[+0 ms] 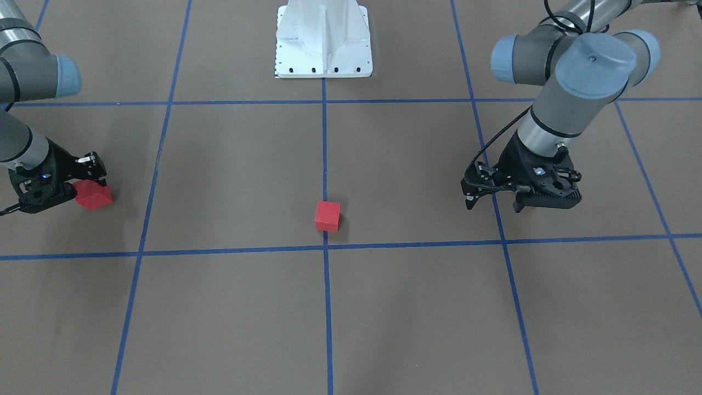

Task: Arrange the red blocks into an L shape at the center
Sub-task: 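Grasp the red cube with the right gripper, then carry the red cube with the right gripper to the center cube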

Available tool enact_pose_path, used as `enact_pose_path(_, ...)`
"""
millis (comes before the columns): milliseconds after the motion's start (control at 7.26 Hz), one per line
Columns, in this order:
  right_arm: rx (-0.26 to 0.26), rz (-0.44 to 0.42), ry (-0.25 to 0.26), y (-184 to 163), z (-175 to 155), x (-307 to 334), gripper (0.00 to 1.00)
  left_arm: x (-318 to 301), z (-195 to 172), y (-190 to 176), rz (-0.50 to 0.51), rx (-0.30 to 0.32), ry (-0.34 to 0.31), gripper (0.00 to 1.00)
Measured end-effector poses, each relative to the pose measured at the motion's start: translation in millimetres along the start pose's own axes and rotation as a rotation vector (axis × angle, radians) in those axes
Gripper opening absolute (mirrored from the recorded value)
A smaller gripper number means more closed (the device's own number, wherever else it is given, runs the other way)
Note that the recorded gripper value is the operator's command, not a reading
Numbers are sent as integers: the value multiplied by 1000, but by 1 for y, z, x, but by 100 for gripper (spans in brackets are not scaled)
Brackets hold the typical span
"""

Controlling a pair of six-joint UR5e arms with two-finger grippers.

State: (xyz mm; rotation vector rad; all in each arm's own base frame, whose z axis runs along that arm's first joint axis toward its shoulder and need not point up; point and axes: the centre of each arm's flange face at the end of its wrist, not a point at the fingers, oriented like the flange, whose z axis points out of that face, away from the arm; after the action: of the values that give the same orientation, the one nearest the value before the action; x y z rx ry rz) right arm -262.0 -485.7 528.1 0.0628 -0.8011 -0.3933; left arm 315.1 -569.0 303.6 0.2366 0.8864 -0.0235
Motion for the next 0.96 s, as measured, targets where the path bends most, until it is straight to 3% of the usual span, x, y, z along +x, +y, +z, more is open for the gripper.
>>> enact_pose_path(276,24,6,-36,-39,-46,-57,0,-52,-6,-4,52,-18,-19,100)
enact_pose_path(551,7,77,-99,-71,-79,-183,0,-119,-21,-10,103,-34,-39,100)
enact_pose_path(689,-3,110,-126,-78,-78,-256,0,-158,-33,-15,121,-44,-39,100)
enact_pose_path(964,18,188,-127,-95,-66,-384,0,-221,-49,-25,130,-63,-26,100)
